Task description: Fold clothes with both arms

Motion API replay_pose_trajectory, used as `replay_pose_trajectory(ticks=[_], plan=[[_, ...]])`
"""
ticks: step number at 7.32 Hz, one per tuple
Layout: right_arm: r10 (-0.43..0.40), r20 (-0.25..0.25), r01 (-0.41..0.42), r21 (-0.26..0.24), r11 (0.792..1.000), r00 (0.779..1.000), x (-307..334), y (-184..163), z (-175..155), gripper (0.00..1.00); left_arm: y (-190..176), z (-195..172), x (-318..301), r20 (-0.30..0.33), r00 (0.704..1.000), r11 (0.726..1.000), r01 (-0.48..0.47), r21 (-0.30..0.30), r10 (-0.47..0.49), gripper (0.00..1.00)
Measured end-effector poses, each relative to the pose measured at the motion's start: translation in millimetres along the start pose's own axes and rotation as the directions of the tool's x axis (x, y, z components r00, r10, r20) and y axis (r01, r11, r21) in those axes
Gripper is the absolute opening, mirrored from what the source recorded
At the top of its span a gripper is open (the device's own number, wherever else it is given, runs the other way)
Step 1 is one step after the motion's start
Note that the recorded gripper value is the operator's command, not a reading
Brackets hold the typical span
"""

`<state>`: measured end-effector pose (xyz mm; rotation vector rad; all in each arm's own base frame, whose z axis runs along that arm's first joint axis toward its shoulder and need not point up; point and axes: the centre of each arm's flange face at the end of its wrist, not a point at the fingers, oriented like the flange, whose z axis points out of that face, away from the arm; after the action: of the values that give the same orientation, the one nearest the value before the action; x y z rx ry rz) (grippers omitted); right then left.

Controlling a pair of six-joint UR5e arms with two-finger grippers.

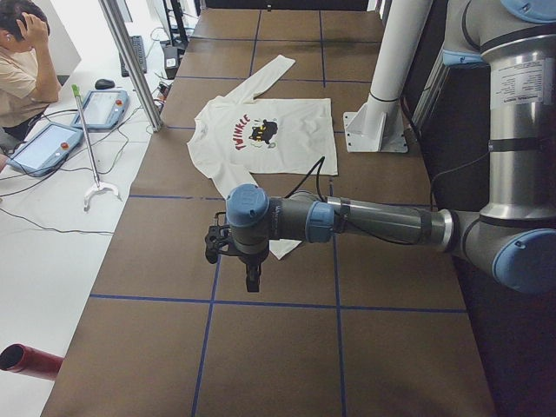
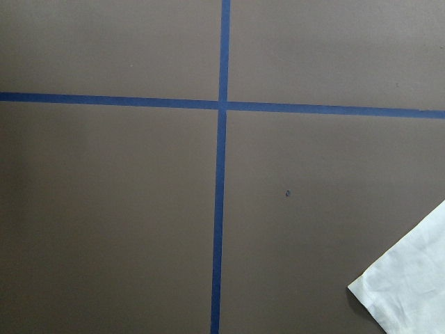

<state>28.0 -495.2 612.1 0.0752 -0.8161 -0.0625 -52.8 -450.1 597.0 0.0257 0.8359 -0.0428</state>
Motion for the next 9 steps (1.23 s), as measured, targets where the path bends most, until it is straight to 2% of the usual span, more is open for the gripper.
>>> replay_pose_trajectory(ticks=[2,4,6,7,9], plan=[[-0.021,0.001,0.021,0.001,1.000,1.000,1,16,3,1.00,1,-16,15,0.002,1.000,0.999,-0.031,0.032,0.031,1.00],[-0.064,0.014,0.064,0.026,0.998,0.998,-3,25,8,1.00,6,-25,25,-0.002,0.999,0.998,-0.047,0.049,0.047,1.00],[-0.122,0.033,0.121,0.034,0.992,0.992,-22,42,41,0.99,16,-32,38,-0.066,0.995,0.995,-0.073,0.063,0.077,1.00],[-0.097,0.050,0.096,0.017,0.995,0.994,-39,47,64,0.98,18,-36,46,-0.103,0.991,0.994,-0.082,0.069,0.089,1.00],[-0.032,0.085,0.035,-0.030,0.999,0.996,-94,55,115,0.94,15,-37,51,-0.125,0.985,0.990,-0.110,0.090,0.121,1.00]])
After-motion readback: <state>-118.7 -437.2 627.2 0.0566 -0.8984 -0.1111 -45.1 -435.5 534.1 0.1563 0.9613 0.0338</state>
